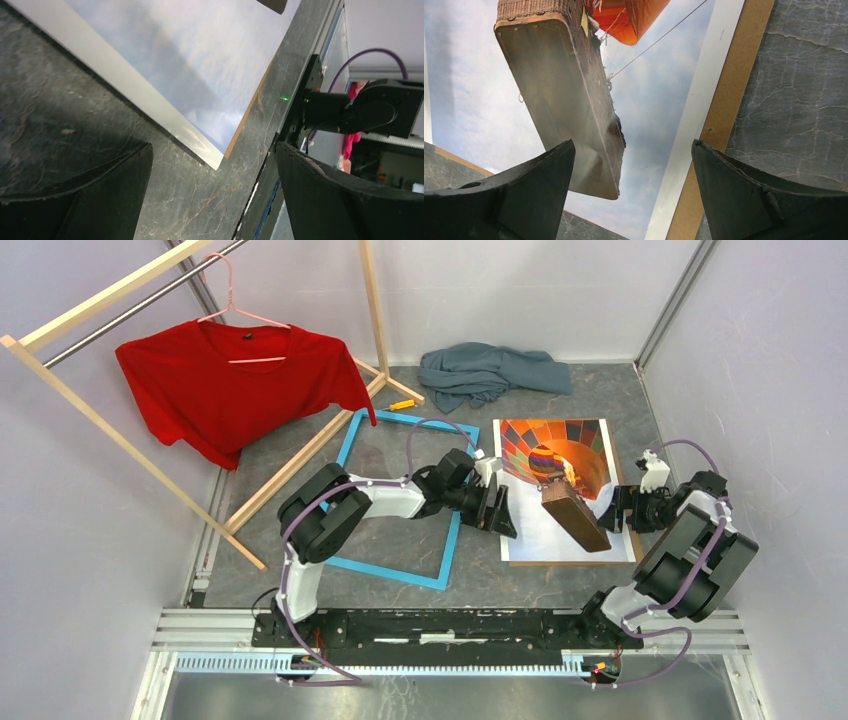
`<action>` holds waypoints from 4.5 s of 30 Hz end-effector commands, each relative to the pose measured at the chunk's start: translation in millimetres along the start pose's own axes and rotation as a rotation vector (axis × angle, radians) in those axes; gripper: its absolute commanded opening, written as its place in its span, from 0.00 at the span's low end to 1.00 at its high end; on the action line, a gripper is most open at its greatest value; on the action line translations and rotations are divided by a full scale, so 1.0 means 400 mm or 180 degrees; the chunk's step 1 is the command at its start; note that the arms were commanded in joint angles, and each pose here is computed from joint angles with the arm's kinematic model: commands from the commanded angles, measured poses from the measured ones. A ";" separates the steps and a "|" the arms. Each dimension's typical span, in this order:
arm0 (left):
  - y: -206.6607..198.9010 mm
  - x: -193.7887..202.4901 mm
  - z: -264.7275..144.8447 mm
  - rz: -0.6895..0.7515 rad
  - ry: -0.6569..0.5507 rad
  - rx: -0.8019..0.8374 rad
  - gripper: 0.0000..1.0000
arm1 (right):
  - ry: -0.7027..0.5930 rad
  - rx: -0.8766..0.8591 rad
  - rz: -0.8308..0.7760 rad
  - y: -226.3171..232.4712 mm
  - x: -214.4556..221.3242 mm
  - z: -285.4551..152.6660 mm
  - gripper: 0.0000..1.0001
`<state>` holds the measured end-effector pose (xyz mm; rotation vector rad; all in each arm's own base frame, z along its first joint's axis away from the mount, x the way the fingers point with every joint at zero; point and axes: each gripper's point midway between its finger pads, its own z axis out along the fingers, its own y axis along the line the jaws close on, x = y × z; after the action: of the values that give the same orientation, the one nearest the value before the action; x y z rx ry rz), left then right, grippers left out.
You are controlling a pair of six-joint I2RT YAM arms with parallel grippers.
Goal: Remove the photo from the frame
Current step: Move the photo to the photo frame.
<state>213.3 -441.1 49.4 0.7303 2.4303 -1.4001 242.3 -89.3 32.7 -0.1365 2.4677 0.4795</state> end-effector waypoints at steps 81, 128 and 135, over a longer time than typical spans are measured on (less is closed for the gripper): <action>-0.042 -0.112 -0.019 -0.1025 -0.0332 0.0580 0.97 | 0.0132 -0.0300 0.0145 0.041 0.024 0.022 0.92; -0.001 -0.142 -0.002 -0.0912 -0.0335 0.0312 0.05 | 0.0122 -0.0339 0.0097 0.051 0.018 0.023 0.92; -0.014 -0.163 -0.020 -0.0689 -0.0380 0.0234 0.04 | 0.0122 -0.0274 0.0066 0.039 0.010 0.019 0.98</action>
<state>253.1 -451.3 52.1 0.2736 2.5640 -1.5952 245.3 -78.3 34.5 -0.1562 2.4570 0.5559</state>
